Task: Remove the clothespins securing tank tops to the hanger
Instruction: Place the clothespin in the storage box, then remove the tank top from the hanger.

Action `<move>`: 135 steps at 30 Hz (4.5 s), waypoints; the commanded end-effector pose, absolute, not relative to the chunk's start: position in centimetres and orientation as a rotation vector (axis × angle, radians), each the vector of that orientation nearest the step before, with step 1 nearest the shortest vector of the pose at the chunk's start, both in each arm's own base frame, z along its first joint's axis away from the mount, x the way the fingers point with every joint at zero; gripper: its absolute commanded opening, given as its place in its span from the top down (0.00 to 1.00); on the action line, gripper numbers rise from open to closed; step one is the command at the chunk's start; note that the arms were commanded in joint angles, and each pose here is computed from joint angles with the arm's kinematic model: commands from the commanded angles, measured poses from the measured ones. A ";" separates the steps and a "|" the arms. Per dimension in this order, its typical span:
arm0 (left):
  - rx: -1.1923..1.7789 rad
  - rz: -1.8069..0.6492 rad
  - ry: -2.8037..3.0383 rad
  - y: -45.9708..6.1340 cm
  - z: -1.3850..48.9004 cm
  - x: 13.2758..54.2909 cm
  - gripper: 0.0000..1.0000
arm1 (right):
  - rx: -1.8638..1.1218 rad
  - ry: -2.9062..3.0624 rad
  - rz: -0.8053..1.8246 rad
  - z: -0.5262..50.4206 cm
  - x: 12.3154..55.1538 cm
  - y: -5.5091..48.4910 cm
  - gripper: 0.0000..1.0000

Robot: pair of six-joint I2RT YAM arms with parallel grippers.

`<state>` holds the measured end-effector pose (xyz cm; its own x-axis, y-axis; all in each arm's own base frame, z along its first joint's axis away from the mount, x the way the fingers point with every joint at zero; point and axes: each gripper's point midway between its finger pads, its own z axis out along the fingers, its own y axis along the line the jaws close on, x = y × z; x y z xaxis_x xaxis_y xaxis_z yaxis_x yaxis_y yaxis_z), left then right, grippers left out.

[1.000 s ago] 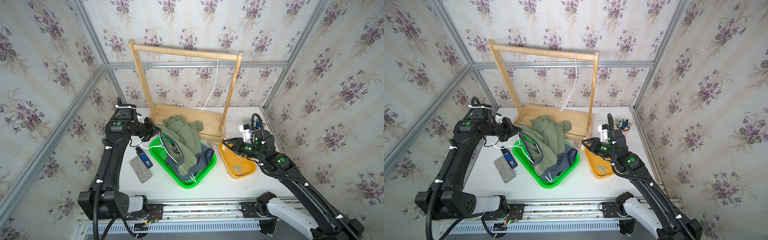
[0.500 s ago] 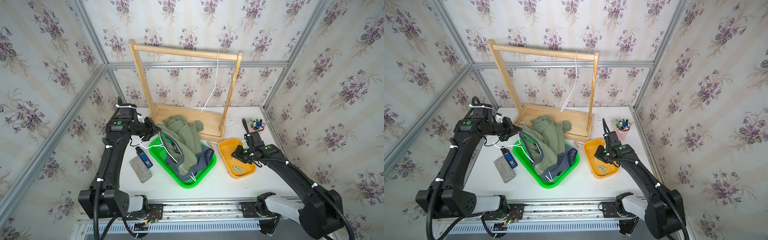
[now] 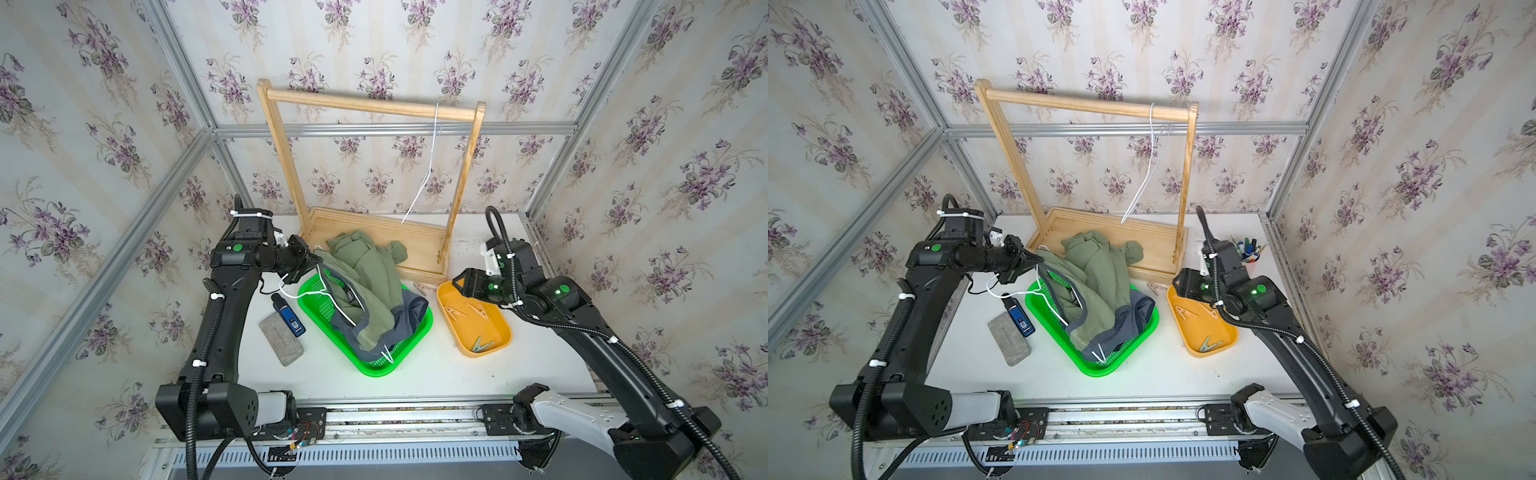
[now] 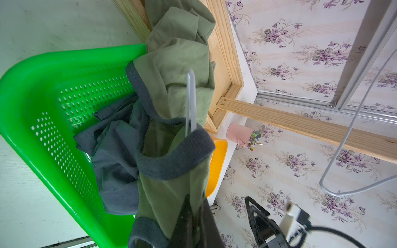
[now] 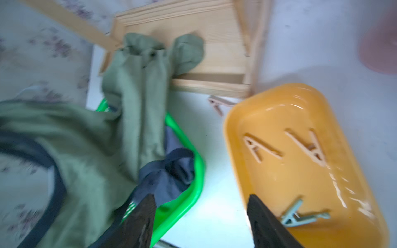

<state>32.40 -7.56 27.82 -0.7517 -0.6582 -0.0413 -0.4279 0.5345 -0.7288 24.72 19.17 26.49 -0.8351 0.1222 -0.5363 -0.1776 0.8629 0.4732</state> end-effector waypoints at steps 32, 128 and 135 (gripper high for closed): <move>-1.045 -1.028 2.413 -6.2 28.3 33.5 1.00 | -0.704 2.520 0.840 25.3 12.8 37.5 0.91; -1.130 -1.081 2.332 -4.7 30.1 35.0 1.00 | -0.836 2.443 0.823 27.3 18.6 40.7 1.00; -1.064 -1.067 2.327 -4.8 30.8 34.8 1.00 | -0.806 2.370 0.971 32.3 18.4 42.3 1.00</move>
